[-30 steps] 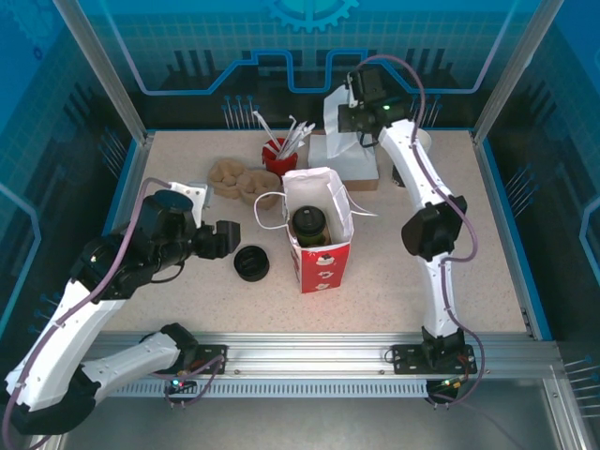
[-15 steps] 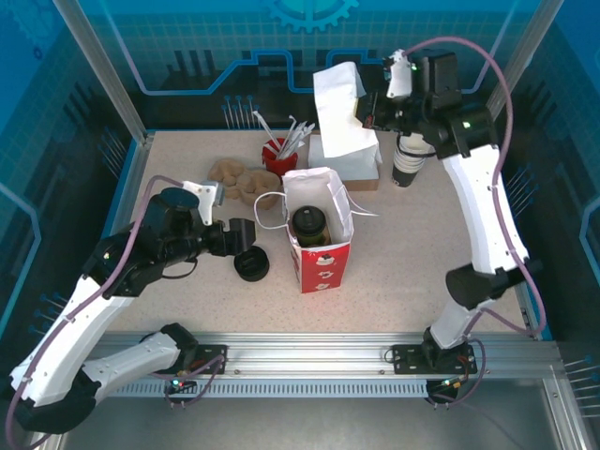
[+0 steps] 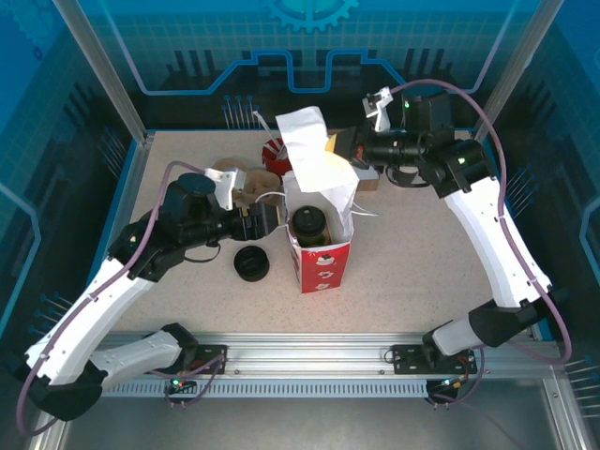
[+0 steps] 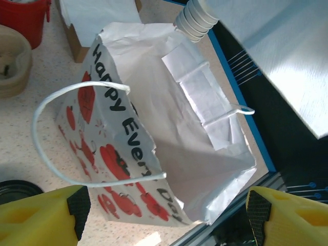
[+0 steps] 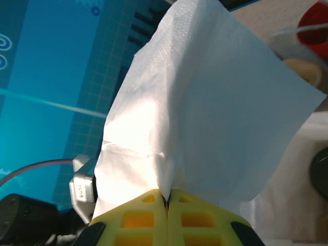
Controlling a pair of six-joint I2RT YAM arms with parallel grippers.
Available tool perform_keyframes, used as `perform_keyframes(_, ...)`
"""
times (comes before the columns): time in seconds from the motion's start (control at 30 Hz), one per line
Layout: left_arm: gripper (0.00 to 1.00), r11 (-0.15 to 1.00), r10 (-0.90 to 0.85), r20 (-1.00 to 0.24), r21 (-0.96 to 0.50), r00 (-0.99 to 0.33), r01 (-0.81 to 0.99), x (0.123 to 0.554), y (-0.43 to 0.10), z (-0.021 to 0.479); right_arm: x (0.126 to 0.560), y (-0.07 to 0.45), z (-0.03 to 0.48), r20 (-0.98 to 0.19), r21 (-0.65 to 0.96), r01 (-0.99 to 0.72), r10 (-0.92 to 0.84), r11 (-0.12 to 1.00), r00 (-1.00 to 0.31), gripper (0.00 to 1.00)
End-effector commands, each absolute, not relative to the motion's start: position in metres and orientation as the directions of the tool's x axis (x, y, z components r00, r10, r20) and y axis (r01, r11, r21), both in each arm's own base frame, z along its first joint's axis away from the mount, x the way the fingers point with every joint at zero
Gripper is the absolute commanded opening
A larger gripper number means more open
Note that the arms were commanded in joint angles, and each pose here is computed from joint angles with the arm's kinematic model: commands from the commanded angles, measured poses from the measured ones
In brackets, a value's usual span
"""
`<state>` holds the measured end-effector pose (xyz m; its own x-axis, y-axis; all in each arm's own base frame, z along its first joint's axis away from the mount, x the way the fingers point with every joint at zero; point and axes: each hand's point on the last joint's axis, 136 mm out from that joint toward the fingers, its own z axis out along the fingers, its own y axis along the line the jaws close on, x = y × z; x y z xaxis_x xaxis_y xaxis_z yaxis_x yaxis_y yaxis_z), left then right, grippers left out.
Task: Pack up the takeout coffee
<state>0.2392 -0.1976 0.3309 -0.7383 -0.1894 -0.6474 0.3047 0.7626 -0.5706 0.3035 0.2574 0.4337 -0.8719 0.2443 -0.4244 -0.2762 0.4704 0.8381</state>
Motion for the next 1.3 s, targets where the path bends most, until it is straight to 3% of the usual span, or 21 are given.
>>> perform_keyframes(0.0, 0.82, 0.707, -0.223, -0.644, -0.624, -0.732, 0.334, 0.241, -0.208, 0.342, 0.285, 0.267, 0.461, -0.429, 0.875, -0.322, 0.271, 0.362, -0.861, 0.00)
perform_keyframes(0.57, 0.84, 0.716, -0.196, -0.667, -0.598, -0.719, 0.360, 0.252, -0.215, 0.323, 0.283, 0.282, 0.385, -0.347, 0.890, -0.224, 0.273, 0.396, -0.897, 0.00)
perform_keyframes(0.7, 0.84, 0.724, -0.196, -0.668, -0.592, -0.718, 0.354, 0.256, -0.216, 0.318, 0.286, 0.279, 0.353, -0.334, 0.870, -0.185, 0.272, 0.456, -0.902, 0.00)
perform_keyframes(0.83, 0.84, 0.745, -0.187, -0.657, -0.579, -0.730, 0.331, 0.258, -0.214, 0.311, 0.285, 0.272, 0.322, -0.375, 0.787, -0.169, 0.243, 0.593, -0.895, 0.00)
perform_keyframes(1.27, 0.84, 0.752, -0.182, -0.647, -0.577, -0.741, 0.319, 0.257, -0.213, 0.303, 0.279, 0.256, 0.255, -0.351, 0.632, -0.112, 0.155, 0.767, -0.924, 0.00)
